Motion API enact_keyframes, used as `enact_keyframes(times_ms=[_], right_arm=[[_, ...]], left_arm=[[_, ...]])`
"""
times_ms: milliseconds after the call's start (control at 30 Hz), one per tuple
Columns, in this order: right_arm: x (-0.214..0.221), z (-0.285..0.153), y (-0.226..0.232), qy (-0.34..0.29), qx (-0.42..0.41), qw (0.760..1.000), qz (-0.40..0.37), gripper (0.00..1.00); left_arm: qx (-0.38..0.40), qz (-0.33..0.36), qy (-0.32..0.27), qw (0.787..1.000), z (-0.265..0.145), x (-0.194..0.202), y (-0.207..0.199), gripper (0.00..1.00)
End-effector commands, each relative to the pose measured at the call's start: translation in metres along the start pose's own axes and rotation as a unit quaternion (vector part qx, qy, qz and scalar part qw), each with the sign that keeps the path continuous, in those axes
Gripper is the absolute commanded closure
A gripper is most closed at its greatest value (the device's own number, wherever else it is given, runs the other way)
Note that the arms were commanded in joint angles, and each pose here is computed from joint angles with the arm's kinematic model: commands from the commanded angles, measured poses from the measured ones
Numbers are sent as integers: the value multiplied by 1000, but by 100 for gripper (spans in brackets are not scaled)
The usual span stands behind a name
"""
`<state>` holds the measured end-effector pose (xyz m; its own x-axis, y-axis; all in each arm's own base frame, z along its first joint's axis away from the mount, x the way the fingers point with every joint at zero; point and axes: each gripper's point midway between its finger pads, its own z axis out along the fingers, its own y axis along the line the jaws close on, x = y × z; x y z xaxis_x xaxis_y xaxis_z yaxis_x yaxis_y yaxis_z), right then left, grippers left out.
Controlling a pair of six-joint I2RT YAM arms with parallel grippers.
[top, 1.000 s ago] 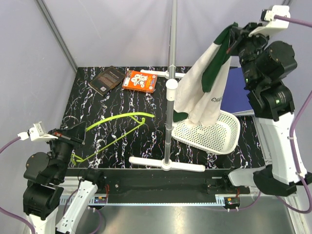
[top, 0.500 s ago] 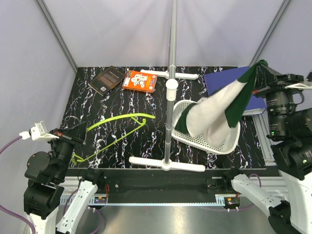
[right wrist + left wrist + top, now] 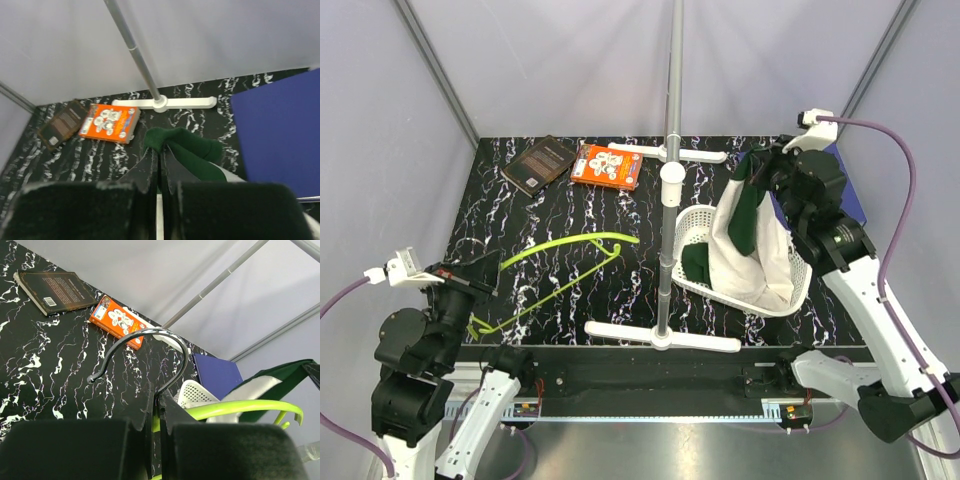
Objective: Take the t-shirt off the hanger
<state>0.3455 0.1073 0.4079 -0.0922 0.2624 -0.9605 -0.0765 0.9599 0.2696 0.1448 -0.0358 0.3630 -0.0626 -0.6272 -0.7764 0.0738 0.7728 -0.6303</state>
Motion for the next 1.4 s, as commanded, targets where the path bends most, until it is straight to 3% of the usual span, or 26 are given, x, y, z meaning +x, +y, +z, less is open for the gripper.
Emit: enact_keyframes(times_ms=[0,33,100,267,467,633,700,733,833,933,1067,1100,1167,1200,1267,1367], right_arm=[[0,-24,11,-3,-33,993,111,100],[5,-34,9,-1,-37,990,135,100],[61,-36,2,52,-23,980,193,100],[156,-61,-31,130,34,958,255,100],[228,-83,-41,199,56,923,325,100],[275,-87,-38,275,63,904,323,99],[272,-90,-36,284,55,908,304,86],[257,-88,-32,275,40,917,287,68],[221,-94,-22,257,0,935,242,26],[183,-103,-19,231,-26,953,196,1],[146,-114,11,210,-132,959,140,0],[137,-124,38,216,-218,942,133,0],[133,-129,66,233,-302,917,116,0],[134,-134,87,256,-366,887,120,0],[129,-145,109,270,-440,847,126,0],[133,-148,127,283,-499,809,128,0]], left_arm=[[22,-7,-6,1000,4,-5,-11,100],[21,-10,-5,1000,6,-3,-10,100],[26,-13,-3,1000,7,0,-11,100],[37,-7,5,999,8,5,-13,100],[43,8,10,999,6,3,-16,100],[50,19,44,998,15,17,-19,100],[49,25,62,997,21,23,-19,100],[48,35,65,996,23,23,-19,100],[51,57,86,993,31,28,-22,100],[41,71,100,992,37,29,-20,100],[35,74,114,990,44,35,-18,100],[32,73,119,990,46,38,-17,100],[27,73,131,988,50,44,-14,100],[26,73,137,988,52,47,-13,100],[15,72,149,986,59,52,-10,100],[3,72,166,984,70,58,-8,100]])
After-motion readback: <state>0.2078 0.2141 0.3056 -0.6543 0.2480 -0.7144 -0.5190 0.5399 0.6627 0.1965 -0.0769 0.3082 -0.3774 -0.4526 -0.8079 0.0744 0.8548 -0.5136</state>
